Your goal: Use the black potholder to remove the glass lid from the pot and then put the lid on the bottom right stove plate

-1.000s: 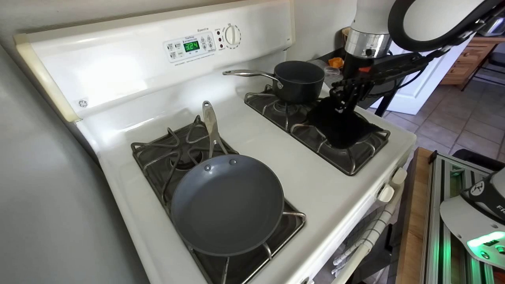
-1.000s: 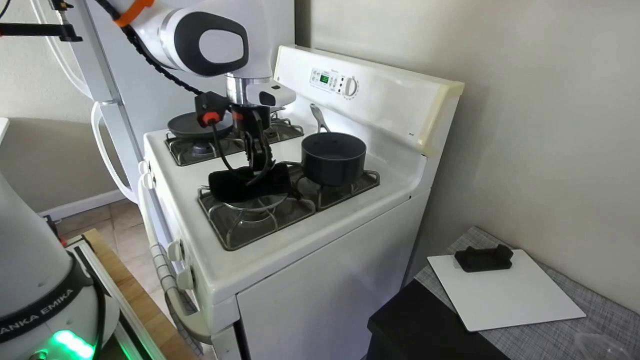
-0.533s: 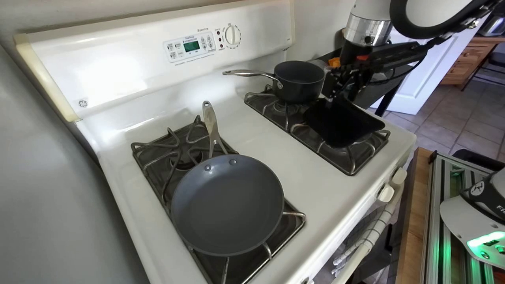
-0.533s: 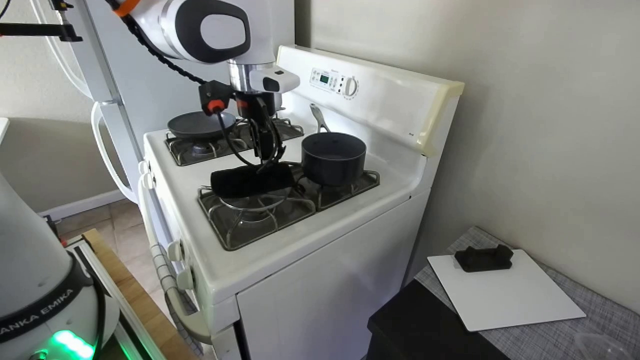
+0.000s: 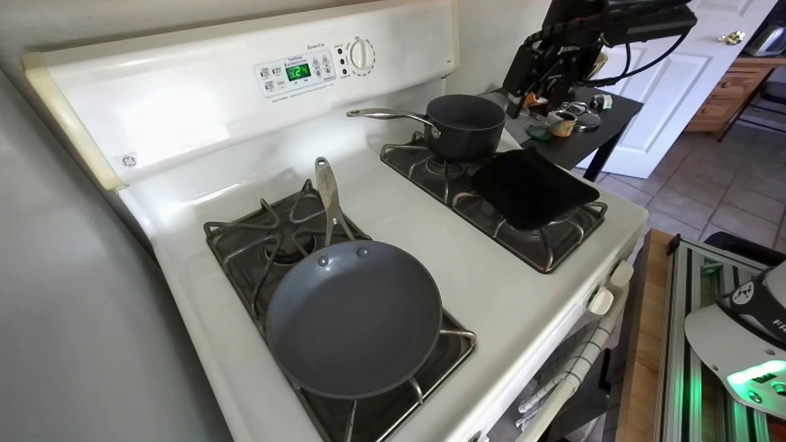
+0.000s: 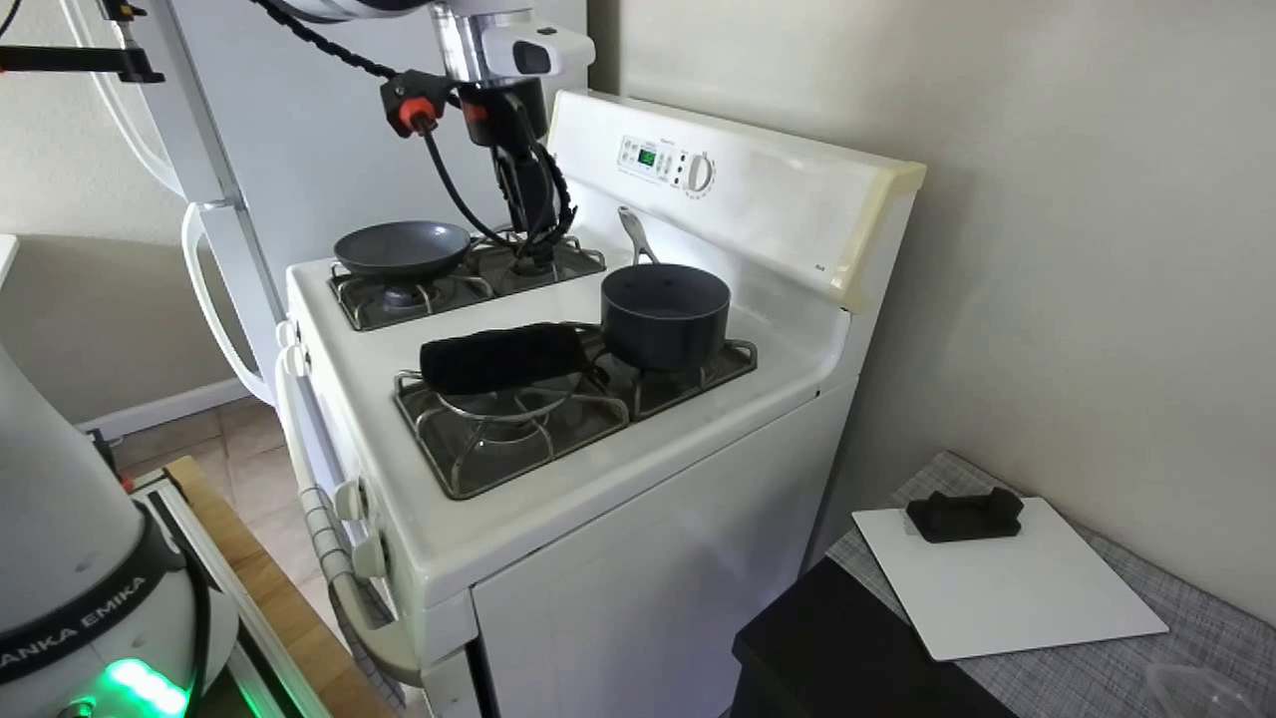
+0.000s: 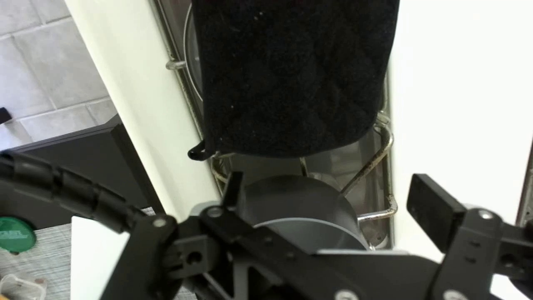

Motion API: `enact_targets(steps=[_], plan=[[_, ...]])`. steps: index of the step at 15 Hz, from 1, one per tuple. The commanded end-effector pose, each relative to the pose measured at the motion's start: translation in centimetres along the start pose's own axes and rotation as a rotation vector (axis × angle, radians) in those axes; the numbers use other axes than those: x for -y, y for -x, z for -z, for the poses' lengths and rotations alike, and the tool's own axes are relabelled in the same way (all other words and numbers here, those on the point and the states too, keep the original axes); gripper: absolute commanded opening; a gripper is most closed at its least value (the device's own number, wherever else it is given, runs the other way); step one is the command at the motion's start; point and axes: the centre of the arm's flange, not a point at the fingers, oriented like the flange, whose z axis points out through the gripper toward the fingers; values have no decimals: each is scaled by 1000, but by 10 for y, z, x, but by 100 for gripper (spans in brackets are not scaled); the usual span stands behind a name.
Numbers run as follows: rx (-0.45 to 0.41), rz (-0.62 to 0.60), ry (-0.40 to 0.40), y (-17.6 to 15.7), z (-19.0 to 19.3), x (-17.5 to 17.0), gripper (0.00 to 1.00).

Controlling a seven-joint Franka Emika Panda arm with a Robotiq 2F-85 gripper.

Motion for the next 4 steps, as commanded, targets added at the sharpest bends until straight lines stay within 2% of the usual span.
enact_targets(steps=[1,2,4], plan=[[27,62,19,4,30,-4,100],[5,20,5,1,16,-1,100],[13,40,10,1,25,-2,100]])
